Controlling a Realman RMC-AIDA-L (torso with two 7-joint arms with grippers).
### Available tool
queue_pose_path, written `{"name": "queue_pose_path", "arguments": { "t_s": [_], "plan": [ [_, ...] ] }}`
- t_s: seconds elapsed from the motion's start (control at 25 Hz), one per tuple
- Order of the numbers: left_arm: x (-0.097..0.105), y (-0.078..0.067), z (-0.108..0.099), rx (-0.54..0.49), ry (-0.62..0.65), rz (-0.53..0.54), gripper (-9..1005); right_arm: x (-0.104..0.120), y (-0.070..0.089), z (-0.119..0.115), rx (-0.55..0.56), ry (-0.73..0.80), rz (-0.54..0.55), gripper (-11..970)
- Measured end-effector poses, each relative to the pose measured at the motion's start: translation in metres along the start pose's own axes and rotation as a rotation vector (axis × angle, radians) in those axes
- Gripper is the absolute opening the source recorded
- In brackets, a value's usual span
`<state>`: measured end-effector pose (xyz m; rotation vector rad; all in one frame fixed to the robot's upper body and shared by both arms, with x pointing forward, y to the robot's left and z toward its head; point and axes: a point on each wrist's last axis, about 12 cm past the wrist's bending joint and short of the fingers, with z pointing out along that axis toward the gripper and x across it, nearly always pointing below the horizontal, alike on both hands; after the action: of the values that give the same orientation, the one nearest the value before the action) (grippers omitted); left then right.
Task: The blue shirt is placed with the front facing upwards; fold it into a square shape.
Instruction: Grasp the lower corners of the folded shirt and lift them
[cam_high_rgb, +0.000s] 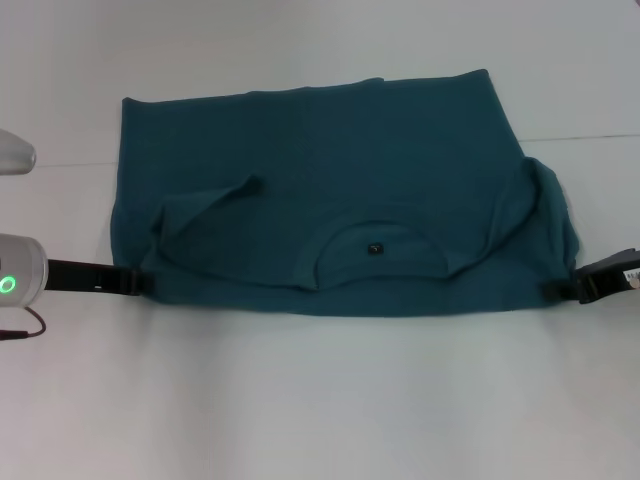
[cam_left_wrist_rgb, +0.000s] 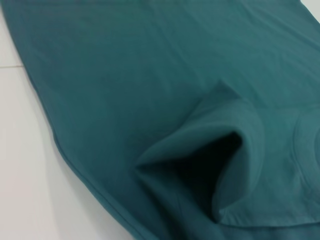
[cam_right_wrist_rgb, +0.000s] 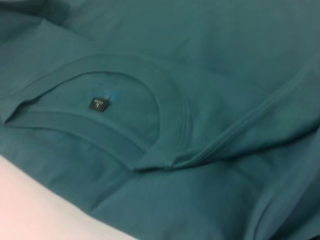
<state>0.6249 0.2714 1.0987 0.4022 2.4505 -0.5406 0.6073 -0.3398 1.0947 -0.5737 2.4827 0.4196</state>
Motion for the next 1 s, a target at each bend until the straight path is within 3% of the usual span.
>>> {"name": "queue_pose_path", "arguments": {
  "t_s": [0.44,0.76,1.0],
  "plan": [
    [0.004,0.009,-0.008,0.002,-0.001,-0.026,18,0.002,-0.012,-0.031,-0.020,-0.034,0.036,74],
    [0.006,0.016,-0.017,0.015,-0.003,-0.050,18,0.005,-0.018,-0.042,-0.036,-0.063,0.079,56],
    [-0.006,0.014,-0.028,0.030,-0.024,-0.029,18,-0.001,-0.023,-0.055,-0.063,-0.117,0.108,56]
  ]
}}
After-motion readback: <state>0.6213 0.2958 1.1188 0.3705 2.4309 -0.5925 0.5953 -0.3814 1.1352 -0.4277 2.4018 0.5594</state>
